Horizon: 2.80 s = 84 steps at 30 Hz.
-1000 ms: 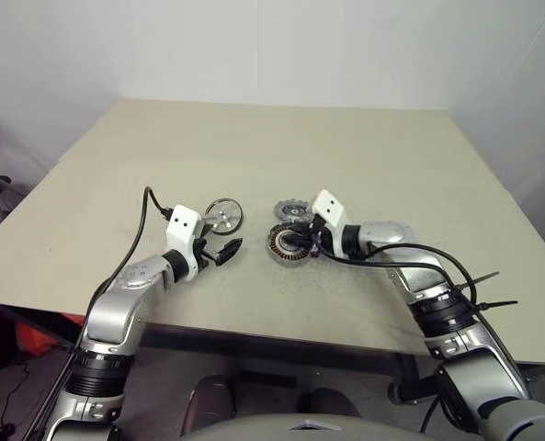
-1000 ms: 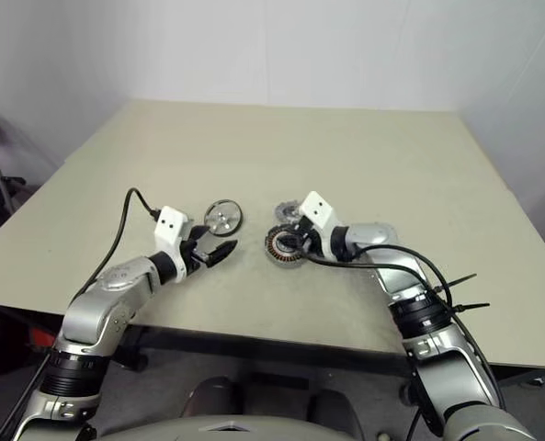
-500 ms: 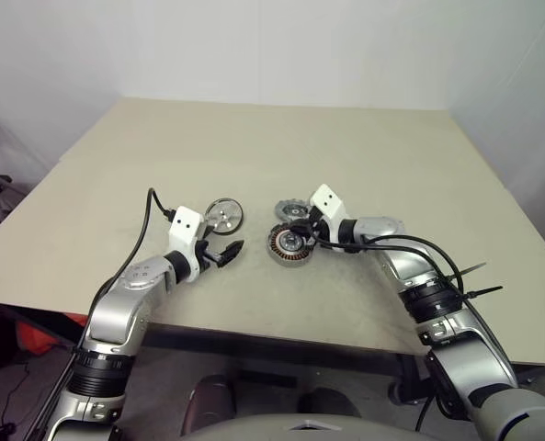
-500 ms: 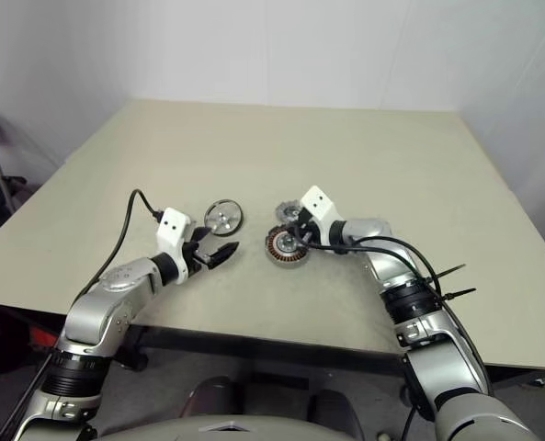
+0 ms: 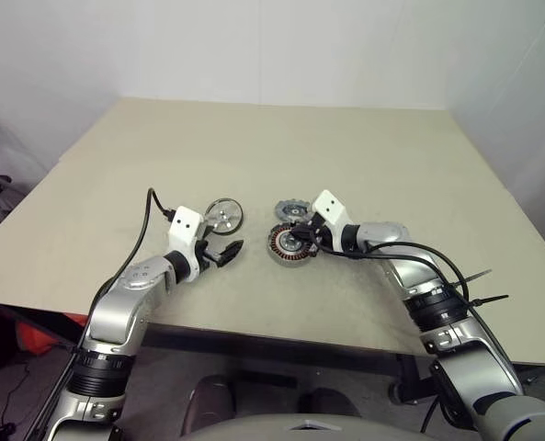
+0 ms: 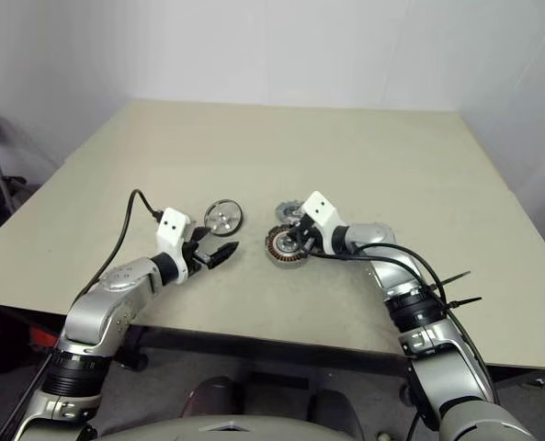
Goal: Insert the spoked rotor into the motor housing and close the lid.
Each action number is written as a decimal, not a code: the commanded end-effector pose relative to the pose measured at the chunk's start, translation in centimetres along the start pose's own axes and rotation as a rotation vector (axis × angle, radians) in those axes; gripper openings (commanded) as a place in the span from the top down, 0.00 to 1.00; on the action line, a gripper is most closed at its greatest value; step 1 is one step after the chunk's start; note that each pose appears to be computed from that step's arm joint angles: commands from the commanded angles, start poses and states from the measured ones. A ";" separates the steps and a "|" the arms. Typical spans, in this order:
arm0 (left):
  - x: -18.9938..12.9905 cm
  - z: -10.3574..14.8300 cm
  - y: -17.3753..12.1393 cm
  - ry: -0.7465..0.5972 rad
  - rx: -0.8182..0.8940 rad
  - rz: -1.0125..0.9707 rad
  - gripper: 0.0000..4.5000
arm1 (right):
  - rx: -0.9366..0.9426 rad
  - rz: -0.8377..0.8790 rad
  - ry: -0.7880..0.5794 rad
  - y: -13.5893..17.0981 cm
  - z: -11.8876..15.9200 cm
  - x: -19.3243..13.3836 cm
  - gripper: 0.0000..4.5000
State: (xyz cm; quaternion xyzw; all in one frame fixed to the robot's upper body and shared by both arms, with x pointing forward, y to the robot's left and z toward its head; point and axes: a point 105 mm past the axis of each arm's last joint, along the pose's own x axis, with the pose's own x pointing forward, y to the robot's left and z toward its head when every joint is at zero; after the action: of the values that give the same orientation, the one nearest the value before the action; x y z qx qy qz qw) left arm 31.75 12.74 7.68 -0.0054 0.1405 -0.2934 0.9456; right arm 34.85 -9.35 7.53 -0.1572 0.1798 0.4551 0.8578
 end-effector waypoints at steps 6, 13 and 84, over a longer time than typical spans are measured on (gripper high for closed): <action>0.0 1.3 0.3 -0.048 0.027 0.006 0.00 | -0.029 -0.017 -0.021 -0.2 1.0 -0.6 0.95; 0.1 1.3 0.3 -0.050 0.027 0.006 0.00 | -0.040 -0.018 -0.049 -0.4 2.2 -0.6 0.95; -0.1 1.2 1.2 -0.040 0.033 0.028 0.00 | 0.024 0.014 -0.080 0.6 1.1 0.0 0.95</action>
State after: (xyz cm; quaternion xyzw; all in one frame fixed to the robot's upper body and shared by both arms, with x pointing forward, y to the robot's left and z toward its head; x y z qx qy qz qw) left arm 32.37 13.78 7.61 -0.0029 0.1376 -0.2796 0.9502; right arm 34.32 -8.43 8.68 -0.1202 0.1548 0.4696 0.8609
